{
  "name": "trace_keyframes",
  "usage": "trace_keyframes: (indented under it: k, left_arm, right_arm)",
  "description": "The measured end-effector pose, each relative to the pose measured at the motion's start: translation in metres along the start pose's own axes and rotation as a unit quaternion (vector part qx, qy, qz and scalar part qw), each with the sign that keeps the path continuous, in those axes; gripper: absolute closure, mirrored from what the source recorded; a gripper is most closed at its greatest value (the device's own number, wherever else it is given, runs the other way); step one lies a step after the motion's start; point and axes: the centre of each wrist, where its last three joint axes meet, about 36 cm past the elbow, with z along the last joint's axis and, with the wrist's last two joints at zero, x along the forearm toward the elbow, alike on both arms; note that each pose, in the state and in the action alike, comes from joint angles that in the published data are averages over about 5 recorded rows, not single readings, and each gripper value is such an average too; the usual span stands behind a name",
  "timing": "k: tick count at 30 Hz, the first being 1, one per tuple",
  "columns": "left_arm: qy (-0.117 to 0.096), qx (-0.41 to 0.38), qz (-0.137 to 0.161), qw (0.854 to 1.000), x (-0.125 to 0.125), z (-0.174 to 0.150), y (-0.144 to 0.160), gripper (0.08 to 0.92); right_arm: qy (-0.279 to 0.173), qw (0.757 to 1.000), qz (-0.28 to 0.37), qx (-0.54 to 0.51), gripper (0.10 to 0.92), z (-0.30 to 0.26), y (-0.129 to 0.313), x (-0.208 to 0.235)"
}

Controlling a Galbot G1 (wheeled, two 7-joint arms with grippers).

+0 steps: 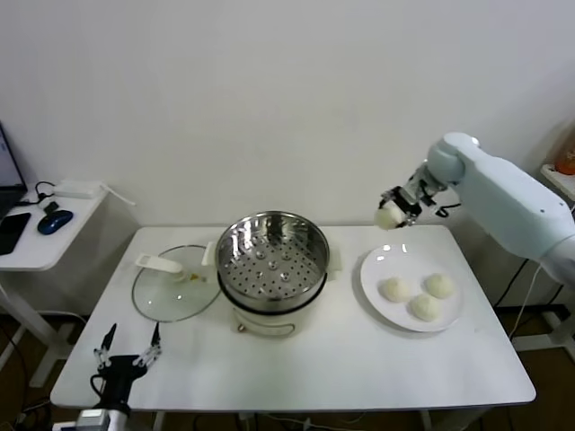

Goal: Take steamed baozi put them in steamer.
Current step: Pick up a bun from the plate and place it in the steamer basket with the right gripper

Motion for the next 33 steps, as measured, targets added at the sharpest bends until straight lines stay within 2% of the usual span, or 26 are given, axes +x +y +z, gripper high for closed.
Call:
trace_keyframes:
  k: [5,11,22,33]
  left_arm:
    - [-0.001,0.000,0.000,1.000,0.001,-0.002,-0.001,0.177]
    - [-0.001,-0.002,-0.001,1.000,0.004,-0.002,0.001,0.177]
    - [-0.004,-0.012,0.001,1.000,0.004,-0.006,0.008,0.177]
    - [-0.001,-0.012,0.001,1.000,0.003,-0.004,0.012,0.177]
  right_arm:
    - [-0.006,0.997,0.005,0.079,0.352,-0.041,-0.029,0.019]
    - [-0.014,0.986,0.003,0.167,0.368,-0.090,-0.064,0.018]
    - [-0.024,0.957,-0.006,0.288,0.378,-0.175,-0.130,-0.023]
    - [-0.014,0.939,-0.018,0.343,0.377,-0.217,-0.172,-0.064]
